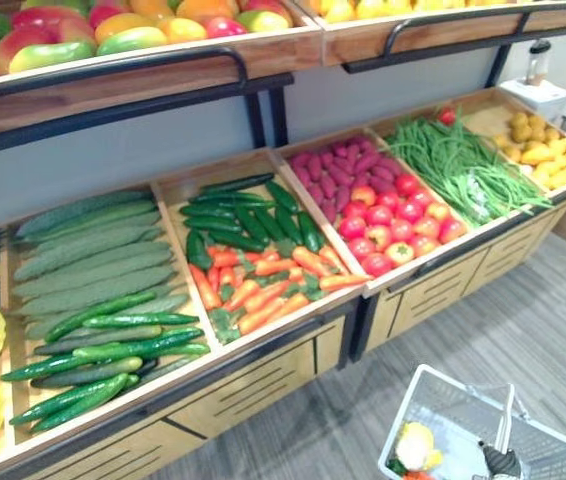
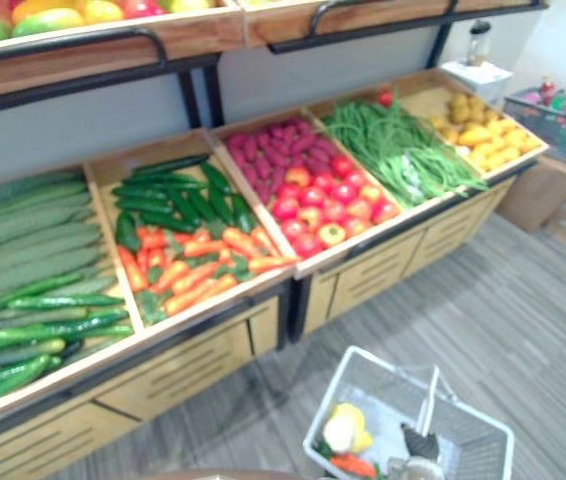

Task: Pick vegetable in the basket

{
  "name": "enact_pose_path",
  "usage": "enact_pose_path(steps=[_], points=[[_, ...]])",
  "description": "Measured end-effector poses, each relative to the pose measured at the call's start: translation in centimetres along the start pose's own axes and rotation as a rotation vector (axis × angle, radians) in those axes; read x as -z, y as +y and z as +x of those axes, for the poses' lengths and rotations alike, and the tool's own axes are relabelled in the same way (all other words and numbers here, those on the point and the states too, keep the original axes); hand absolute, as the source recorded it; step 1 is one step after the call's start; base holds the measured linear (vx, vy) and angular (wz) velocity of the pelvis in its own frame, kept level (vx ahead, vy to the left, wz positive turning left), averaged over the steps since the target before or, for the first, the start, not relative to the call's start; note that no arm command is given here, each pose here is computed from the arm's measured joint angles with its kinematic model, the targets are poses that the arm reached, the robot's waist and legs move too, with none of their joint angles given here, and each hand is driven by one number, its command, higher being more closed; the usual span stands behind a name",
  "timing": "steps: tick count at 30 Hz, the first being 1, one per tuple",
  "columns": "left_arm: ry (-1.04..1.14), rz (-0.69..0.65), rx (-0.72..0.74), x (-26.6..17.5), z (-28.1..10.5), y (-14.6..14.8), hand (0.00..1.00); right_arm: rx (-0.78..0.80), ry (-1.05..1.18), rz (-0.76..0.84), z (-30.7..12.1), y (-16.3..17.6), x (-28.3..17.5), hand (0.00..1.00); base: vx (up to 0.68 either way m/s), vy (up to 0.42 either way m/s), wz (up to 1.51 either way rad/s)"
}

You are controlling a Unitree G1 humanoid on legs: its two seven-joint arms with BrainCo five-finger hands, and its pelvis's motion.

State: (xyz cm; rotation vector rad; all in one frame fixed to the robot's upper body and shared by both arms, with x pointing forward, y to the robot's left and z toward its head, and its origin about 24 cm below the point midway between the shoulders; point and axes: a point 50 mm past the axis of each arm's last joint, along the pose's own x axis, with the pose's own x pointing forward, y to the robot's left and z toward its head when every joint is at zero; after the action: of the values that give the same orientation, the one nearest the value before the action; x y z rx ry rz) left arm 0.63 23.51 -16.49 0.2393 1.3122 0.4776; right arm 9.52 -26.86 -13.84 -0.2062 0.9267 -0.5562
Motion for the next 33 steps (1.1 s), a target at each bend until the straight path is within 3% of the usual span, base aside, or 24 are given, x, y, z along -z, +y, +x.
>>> enact_pose_path(steps=[4, 10, 12, 19, 24, 29, 33], points=[[-0.032, 0.025, 0.014, -1.0, 0.1, -0.4, 0.00, -0.006, -0.002, -0.003, 0.0, -0.1, 0.0, 1.00, -0.07, 0.020, -0.62], [-0.175, 0.071, 0.025, -5.5, 0.3, -1.3, 0.00, -0.068, -0.165, 0.039, -0.8, 2.8, -3.7, 1.00, -0.23, 0.094, -1.32], [-0.263, 0.062, 0.010, -8.3, 0.2, -1.4, 0.00, -0.038, -0.192, 0.046, -0.7, 2.2, -4.2, 1.00, -0.15, 0.079, -1.16], [-0.243, 0.085, -0.047, -7.3, 0.7, 1.1, 0.00, -0.104, -0.163, -0.019, -1.0, 3.6, -3.4, 1.00, -0.08, -0.115, -1.02], [-0.227, 0.108, 0.020, -7.0, 0.4, -1.1, 0.00, -0.107, -0.137, -0.072, -0.6, 3.2, -3.1, 1.00, -0.09, -0.283, -0.83], [-0.233, 0.108, 0.008, -7.3, 0.4, -1.1, 0.00, -0.105, -0.102, -0.099, -1.2, 2.7, -1.3, 1.00, -0.10, -0.174, -0.23], [-0.220, 0.093, -0.009, -6.8, 0.2, -1.4, 0.00, -0.092, -0.169, -0.155, -0.8, 1.9, -2.7, 1.00, -0.06, -0.056, -0.41]])
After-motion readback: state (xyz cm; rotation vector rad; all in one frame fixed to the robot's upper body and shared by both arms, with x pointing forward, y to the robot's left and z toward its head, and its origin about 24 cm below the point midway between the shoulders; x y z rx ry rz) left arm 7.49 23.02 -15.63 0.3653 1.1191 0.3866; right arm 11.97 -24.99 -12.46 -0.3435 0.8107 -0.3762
